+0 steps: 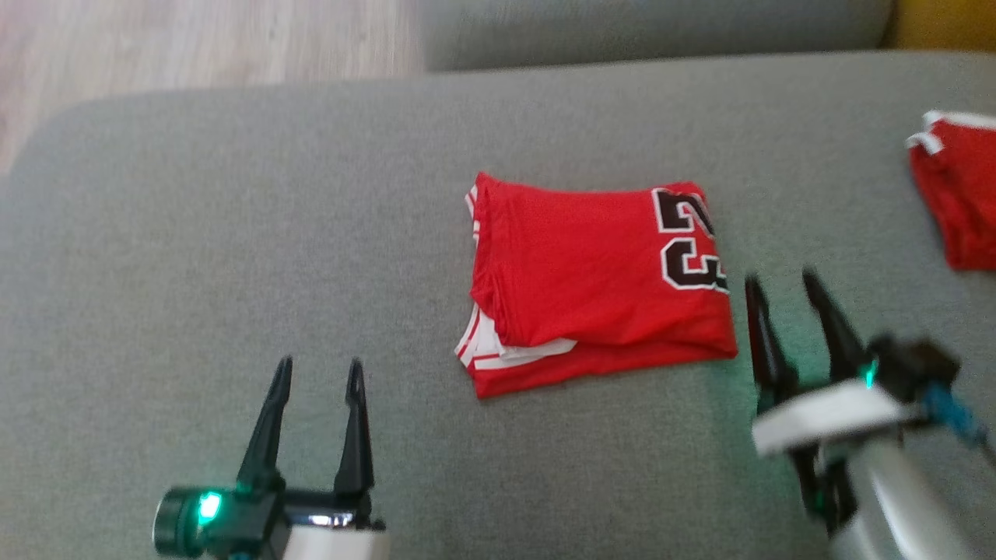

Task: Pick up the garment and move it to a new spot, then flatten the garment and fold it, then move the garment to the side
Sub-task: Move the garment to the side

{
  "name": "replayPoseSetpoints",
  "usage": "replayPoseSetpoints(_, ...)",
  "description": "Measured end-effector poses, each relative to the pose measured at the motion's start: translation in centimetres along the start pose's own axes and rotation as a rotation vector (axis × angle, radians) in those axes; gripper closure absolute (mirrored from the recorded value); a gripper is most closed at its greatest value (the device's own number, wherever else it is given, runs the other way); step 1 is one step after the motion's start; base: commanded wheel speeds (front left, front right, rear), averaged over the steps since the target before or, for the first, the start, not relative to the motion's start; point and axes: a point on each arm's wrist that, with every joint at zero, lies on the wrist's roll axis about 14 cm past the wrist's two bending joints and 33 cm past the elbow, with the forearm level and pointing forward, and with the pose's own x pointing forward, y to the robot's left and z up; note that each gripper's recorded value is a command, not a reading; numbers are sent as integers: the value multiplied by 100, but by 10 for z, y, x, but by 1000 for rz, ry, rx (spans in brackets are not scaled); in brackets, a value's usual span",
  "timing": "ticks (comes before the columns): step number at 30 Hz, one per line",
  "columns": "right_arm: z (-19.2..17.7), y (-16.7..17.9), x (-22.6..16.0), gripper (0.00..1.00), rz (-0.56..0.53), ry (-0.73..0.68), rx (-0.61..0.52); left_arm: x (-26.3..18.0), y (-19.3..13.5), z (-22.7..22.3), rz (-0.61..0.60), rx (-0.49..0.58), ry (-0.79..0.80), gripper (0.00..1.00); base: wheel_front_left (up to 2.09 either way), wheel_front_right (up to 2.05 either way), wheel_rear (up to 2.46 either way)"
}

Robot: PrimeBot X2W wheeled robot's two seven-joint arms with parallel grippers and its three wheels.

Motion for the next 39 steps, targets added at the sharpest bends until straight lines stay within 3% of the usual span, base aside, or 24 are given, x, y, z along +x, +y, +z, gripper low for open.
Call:
replayPoseSetpoints(6,-22,-19,46,0,-29,159,9,20,-10,-8,-31,-8,18,0,0,0,0)
replayPoseSetpoints(12,-79,-13,48,0,-13,396,24,28,-9,-14,-19,-12,34,0,0,0,0)
replayPoseSetpoints(13,-82,-9,48,4,-8,402,38,29,-8,-15,-16,-12,38,0,0,0,0)
replayPoseSetpoints(15,-83,-7,51,75,-1,403,49,30,-7,-19,-8,-14,49,0,0,0,0)
replayPoseSetpoints(16,-83,-7,52,100,2,402,50,31,-8,-21,-11,-17,54,0,0,0,0)
replayPoseSetpoints(26,-68,-26,56,100,-11,349,-14,52,-30,-28,-91,-23,57,0,0,0,0)
replayPoseSetpoints(39,52,-177,55,100,-268,199,-367,99,-77,-58,-265,-42,75,0,0,0,0)
